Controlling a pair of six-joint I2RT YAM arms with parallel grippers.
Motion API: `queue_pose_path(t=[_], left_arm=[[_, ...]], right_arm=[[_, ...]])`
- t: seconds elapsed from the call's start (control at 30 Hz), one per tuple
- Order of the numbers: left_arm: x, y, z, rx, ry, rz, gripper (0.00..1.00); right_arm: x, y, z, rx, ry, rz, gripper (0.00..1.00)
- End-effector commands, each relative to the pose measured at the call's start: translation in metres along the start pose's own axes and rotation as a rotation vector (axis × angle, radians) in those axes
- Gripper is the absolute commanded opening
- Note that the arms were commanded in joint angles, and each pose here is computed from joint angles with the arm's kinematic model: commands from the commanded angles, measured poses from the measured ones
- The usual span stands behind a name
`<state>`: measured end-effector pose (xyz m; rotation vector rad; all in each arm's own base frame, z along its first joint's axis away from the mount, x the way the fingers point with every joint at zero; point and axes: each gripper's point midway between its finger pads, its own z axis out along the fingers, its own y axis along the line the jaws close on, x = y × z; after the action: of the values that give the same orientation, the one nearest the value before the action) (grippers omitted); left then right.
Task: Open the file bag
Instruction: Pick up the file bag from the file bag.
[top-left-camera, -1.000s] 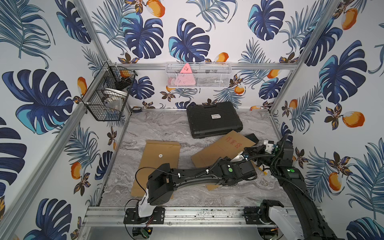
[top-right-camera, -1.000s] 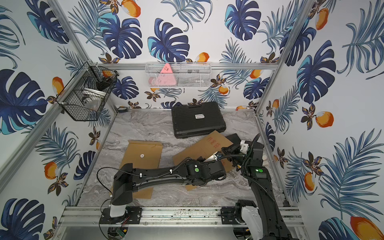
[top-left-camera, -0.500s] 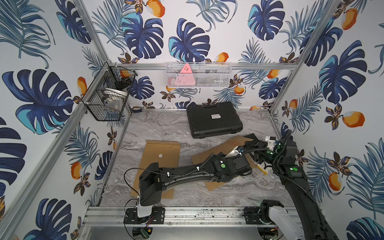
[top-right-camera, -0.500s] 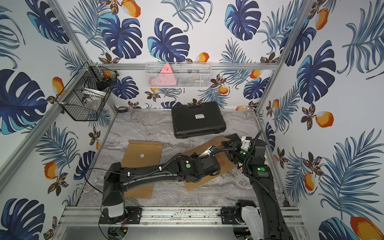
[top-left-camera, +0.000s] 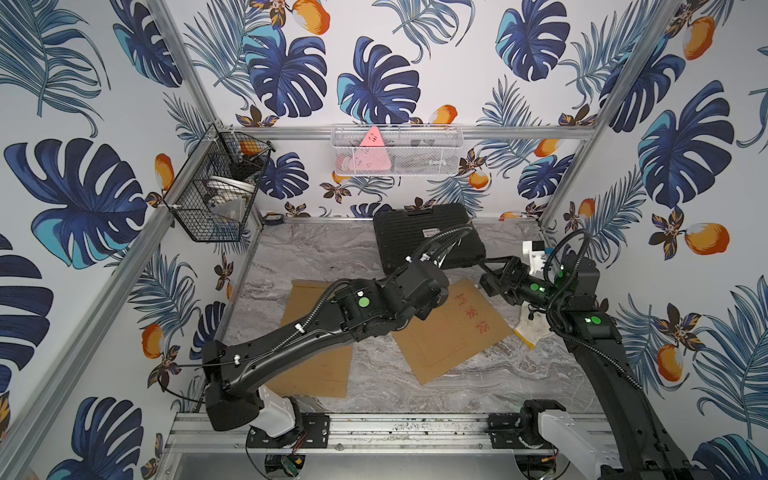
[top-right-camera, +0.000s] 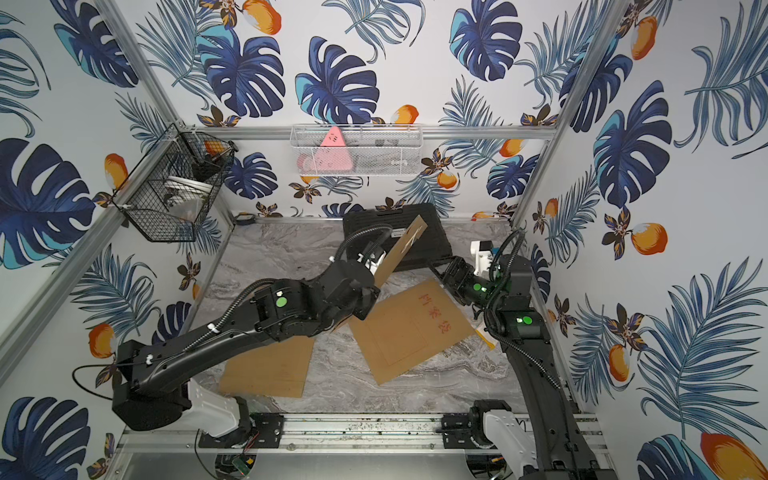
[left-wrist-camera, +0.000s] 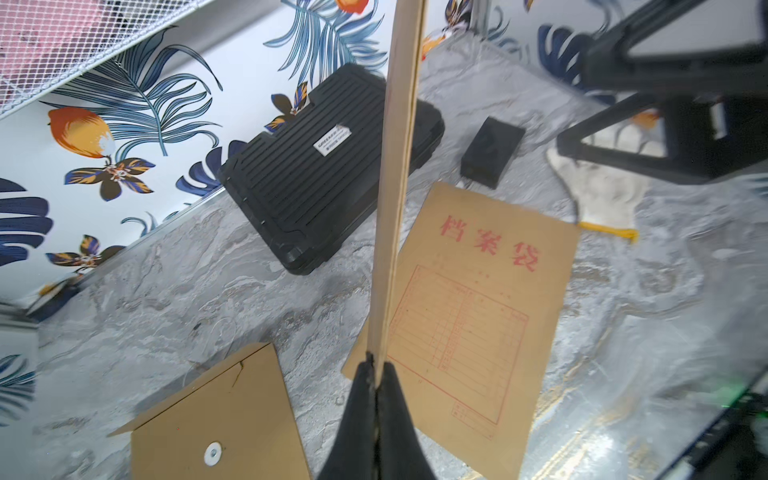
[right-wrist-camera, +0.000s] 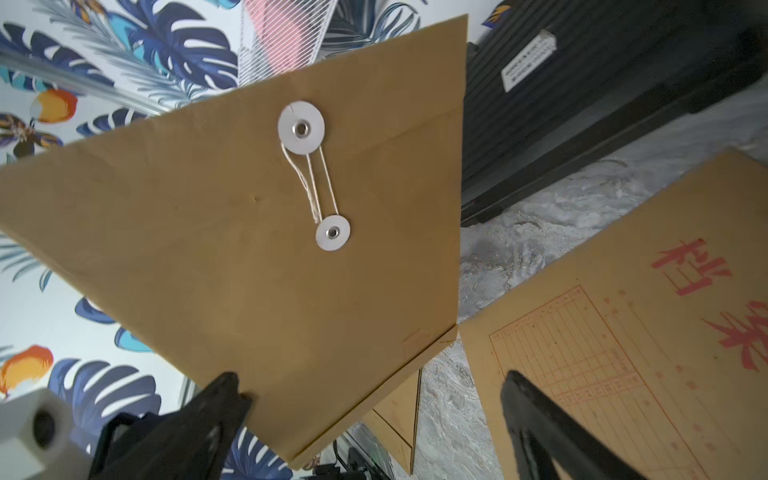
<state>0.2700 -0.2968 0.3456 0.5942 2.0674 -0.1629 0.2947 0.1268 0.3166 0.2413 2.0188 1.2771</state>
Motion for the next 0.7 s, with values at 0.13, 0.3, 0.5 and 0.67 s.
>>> queue_pose_path(t=[0.13, 0.3, 0.5, 0.67], left_arm=[[-0.037, -0.001, -0.051, 0.236, -0.145, -0.115, 0.00], [-0.054, 0.012, -0.082, 0.343, -0.232, -0.172, 0.00], [-0.065, 0.019, -0.110, 0.437, -0.296, -0.227, 0.00], [-0.072, 0.013, -0.141, 0.549, -0.355, -0.251, 0.00]], right_arm=[[-0.013, 0.026, 0.002, -0.091, -0.029, -0.215, 1.00], [-0.020, 0.039, 0.004, -0.145, -0.023, -0.259, 1.00], [-0.029, 0.063, -0.004, -0.214, -0.069, -0.315, 1.00], [-0.033, 0.081, -0.013, -0.292, -0.075, -0.328, 1.00]])
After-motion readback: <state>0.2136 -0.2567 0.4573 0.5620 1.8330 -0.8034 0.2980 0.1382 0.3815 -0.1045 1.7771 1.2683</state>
